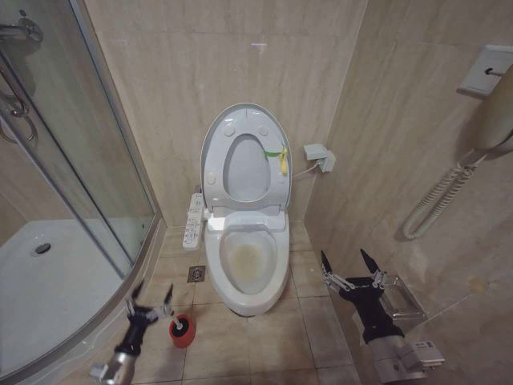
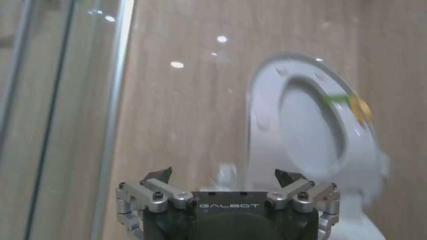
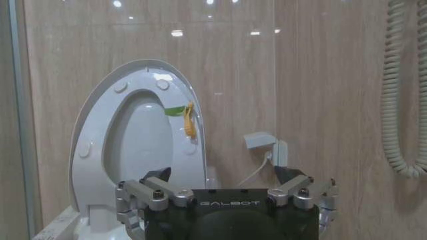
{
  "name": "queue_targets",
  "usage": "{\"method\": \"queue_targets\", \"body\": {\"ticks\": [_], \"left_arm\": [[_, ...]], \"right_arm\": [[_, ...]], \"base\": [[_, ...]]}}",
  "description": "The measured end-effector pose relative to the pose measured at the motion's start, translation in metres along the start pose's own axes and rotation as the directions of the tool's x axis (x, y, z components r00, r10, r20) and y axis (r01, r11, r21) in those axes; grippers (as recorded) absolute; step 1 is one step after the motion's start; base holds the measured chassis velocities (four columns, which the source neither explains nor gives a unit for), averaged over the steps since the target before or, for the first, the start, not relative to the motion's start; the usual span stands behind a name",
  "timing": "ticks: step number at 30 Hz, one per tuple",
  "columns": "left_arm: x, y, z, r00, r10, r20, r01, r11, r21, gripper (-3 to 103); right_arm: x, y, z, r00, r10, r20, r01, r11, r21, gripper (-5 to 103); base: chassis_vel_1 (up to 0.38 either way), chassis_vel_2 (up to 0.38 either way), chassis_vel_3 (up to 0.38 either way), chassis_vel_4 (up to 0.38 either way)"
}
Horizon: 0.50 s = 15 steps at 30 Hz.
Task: Open the toilet lid, clean the toilet bowl with a toilet brush, close the toilet lid, and flush.
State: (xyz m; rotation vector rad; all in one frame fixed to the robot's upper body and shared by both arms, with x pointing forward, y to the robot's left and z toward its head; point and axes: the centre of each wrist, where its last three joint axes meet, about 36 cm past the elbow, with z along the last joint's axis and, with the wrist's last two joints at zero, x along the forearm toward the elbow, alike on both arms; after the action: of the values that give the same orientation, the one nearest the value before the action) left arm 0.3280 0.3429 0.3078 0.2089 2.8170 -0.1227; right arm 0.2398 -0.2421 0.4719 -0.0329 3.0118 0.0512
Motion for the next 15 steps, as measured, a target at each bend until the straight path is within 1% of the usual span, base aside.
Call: {"method": "queue_targets", "body": {"ticks": [1, 2, 3, 5, 6, 7, 8, 10, 13, 15], "left_arm": [[-0.006, -0.014, -0.034, 0.998, -0.060, -0.019, 0.060, 0.998, -0.001, 100], [-0.006, -0.025, -0.059, 0.992, -0.111, -0.058, 0.111, 0.994, -0.008, 100], [-0.006, -0.025, -0.059, 0.992, -0.111, -0.058, 0.111, 0.994, -0.008, 100], [0.001, -0.047, -0.099, 0.969, -0.205, -0.142, 0.204, 0.979, -0.020, 100], [0.005, -0.056, -0.114, 0.960, -0.228, -0.162, 0.226, 0.974, -0.031, 100], [0.010, -0.064, -0.128, 0.954, -0.242, -0.179, 0.237, 0.970, -0.047, 100], [0.010, -0.064, -0.128, 0.954, -0.242, -0.179, 0.237, 0.970, -0.047, 100], [0.018, -0.078, -0.152, 0.948, -0.250, -0.196, 0.242, 0.968, -0.068, 100], [0.028, -0.096, -0.178, 0.949, -0.243, -0.201, 0.231, 0.969, -0.081, 100], [0.030, -0.100, -0.184, 0.950, -0.241, -0.200, 0.227, 0.970, -0.091, 100]], "right_arm": [[0.000, 0.000, 0.000, 1.000, 0.000, 0.000, 0.000, 1.000, 0.000, 100], [0.000, 0.000, 0.000, 1.000, 0.000, 0.000, 0.000, 1.000, 0.000, 100], [0.000, 0.000, 0.000, 1.000, 0.000, 0.000, 0.000, 1.000, 0.000, 100], [0.000, 0.000, 0.000, 1.000, 0.000, 0.000, 0.000, 1.000, 0.000, 100], [0.000, 0.000, 0.000, 1.000, 0.000, 0.000, 0.000, 1.000, 0.000, 100], [0.000, 0.000, 0.000, 1.000, 0.000, 0.000, 0.000, 1.000, 0.000, 100], [0.000, 0.000, 0.000, 1.000, 0.000, 0.000, 0.000, 1.000, 0.000, 100], [0.000, 0.000, 0.000, 1.000, 0.000, 0.000, 0.000, 1.000, 0.000, 100], [0.000, 0.000, 0.000, 1.000, 0.000, 0.000, 0.000, 1.000, 0.000, 100], [0.000, 0.000, 0.000, 1.000, 0.000, 0.000, 0.000, 1.000, 0.000, 100]], "base": [[0.000, 0.000, 0.000, 0.000], [0.000, 0.000, 0.000, 0.000], [0.000, 0.000, 0.000, 0.000], [0.000, 0.000, 0.000, 0.000], [0.000, 0.000, 0.000, 0.000], [0.000, 0.000, 0.000, 0.000], [0.000, 0.000, 0.000, 0.000], [0.000, 0.000, 0.000, 0.000], [0.000, 0.000, 0.000, 0.000], [0.000, 0.000, 0.000, 0.000]]}}
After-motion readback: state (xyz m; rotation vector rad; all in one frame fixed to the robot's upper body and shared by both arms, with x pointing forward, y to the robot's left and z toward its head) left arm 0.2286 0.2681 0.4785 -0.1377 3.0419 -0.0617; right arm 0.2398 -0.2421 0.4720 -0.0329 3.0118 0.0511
